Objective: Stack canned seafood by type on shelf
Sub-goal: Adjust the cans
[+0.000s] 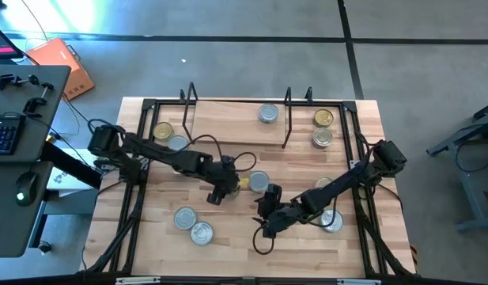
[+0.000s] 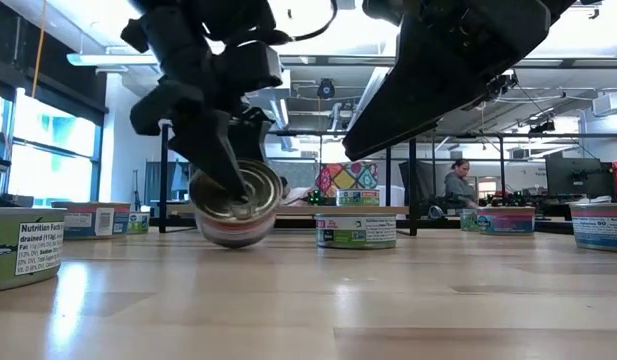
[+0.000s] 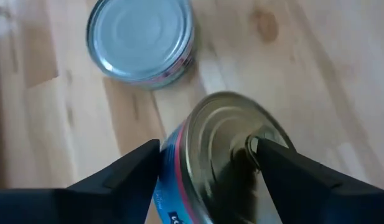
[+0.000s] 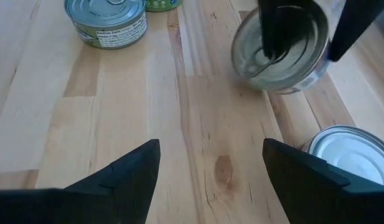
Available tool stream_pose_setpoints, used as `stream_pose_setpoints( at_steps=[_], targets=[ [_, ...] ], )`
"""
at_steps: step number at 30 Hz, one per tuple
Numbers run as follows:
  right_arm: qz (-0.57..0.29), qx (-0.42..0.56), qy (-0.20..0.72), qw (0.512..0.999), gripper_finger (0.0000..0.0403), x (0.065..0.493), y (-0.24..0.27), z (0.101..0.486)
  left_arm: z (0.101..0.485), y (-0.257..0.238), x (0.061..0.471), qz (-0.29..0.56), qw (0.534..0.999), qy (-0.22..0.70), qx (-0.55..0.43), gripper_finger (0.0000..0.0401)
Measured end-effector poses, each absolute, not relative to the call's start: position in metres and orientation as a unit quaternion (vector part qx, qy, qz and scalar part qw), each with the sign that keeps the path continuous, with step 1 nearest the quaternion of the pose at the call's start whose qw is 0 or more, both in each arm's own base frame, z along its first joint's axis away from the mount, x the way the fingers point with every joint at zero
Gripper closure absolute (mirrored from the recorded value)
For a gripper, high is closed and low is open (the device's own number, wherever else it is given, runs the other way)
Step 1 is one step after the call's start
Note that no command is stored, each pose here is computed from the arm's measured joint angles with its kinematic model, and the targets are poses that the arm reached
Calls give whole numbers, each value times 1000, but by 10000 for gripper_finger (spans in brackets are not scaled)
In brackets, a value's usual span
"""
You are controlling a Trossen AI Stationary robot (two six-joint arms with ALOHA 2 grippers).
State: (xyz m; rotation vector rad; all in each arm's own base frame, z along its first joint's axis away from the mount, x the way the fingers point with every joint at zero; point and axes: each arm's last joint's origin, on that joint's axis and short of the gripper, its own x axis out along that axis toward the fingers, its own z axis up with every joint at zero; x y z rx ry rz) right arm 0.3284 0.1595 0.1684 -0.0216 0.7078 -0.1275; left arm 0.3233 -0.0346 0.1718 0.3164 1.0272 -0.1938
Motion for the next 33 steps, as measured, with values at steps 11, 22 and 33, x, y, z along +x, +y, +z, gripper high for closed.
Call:
stream_pose_setpoints(
  at_steps=[11, 22, 33],
  targets=[
    [-63, -10, 345, 936, 126, 328, 160, 169, 170, -25, 320, -77, 851, 512, 91, 249],
    [-61, -11, 345, 936, 126, 328, 161, 168, 151, -11, 309, -87, 863, 497, 35, 245],
    [-64, -9, 346, 936, 126, 328, 161, 168, 152, -15, 281, -77, 869, 489, 3, 245]
  ],
)
